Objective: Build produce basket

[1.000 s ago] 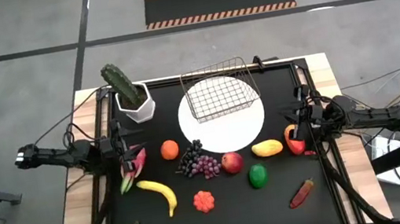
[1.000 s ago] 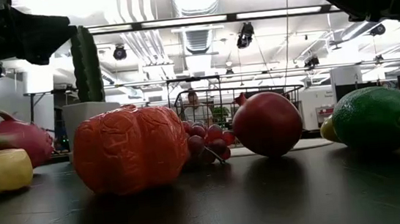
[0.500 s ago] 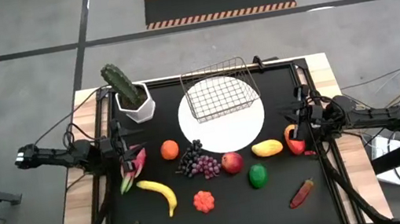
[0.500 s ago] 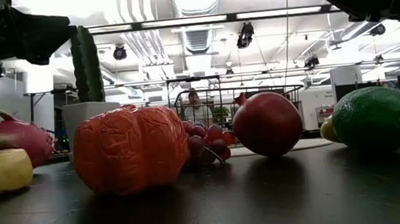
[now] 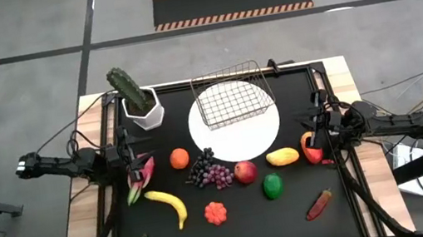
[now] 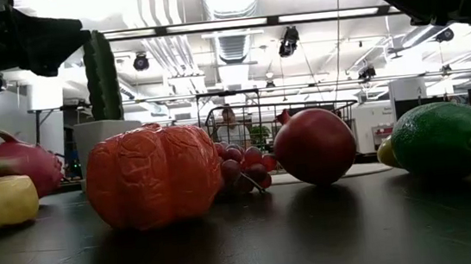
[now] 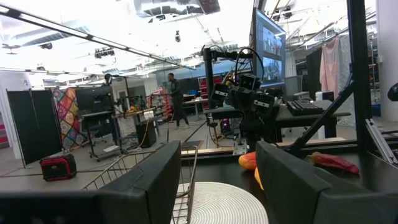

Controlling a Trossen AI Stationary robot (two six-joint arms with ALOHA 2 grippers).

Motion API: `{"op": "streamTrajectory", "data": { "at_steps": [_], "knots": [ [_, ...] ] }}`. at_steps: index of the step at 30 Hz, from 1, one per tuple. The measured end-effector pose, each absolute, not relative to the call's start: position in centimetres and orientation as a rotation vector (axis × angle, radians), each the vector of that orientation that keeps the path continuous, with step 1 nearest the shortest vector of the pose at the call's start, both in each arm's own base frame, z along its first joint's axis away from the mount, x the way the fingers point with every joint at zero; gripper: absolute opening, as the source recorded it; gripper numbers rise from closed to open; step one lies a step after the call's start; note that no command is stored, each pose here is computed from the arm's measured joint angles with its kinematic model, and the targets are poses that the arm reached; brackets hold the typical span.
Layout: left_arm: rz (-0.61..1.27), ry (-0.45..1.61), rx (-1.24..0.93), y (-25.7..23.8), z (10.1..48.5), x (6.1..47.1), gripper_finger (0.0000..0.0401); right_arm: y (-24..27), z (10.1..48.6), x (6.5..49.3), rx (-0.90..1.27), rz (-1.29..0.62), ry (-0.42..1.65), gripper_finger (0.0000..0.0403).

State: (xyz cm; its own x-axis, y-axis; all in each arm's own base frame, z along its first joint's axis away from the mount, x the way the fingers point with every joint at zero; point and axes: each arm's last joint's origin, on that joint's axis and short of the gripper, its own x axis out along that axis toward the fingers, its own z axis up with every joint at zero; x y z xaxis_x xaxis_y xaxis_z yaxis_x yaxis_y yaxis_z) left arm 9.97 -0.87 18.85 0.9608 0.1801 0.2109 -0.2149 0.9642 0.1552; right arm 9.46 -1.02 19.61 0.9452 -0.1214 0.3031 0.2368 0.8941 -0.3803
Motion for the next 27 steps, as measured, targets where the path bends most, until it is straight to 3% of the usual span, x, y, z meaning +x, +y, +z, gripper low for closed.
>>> {"op": "streamTrajectory", "data": {
  "at_steps": [13, 16, 17, 19, 21, 27],
  "knots": [
    [0.241, -0.187, 0.203, -0.8, 18.8, 10.0, 0.0191, -1.0, 19.6, 9.5, -0.426, -0.188, -0.278, 0.0027],
    [0.242, -0.188, 0.2, -0.8, 18.8, 10.0, 0.0191, -1.0, 19.6, 9.5, -0.256, -0.159, -0.291, 0.0027],
    [0.237, -0.201, 0.181, -0.8, 18.9, 9.9, 0.0191, -1.0, 19.6, 9.5, -0.151, -0.143, -0.299, 0.0027],
    [0.147, -0.264, -0.057, -1.0, 19.3, 9.9, 0.0191, -1.0, 19.6, 9.5, 0.038, -0.117, -0.315, 0.0027],
    [0.072, -0.317, -0.229, -1.1, 19.7, 9.9, 0.0191, -1.0, 19.9, 9.4, 0.107, -0.114, -0.351, 0.0027],
    [-0.053, -0.411, -0.305, -1.4, 20.7, 9.9, 0.0191, -1.1, 20.4, 9.1, 0.157, -0.115, -0.413, 0.0027]
  ]
}}
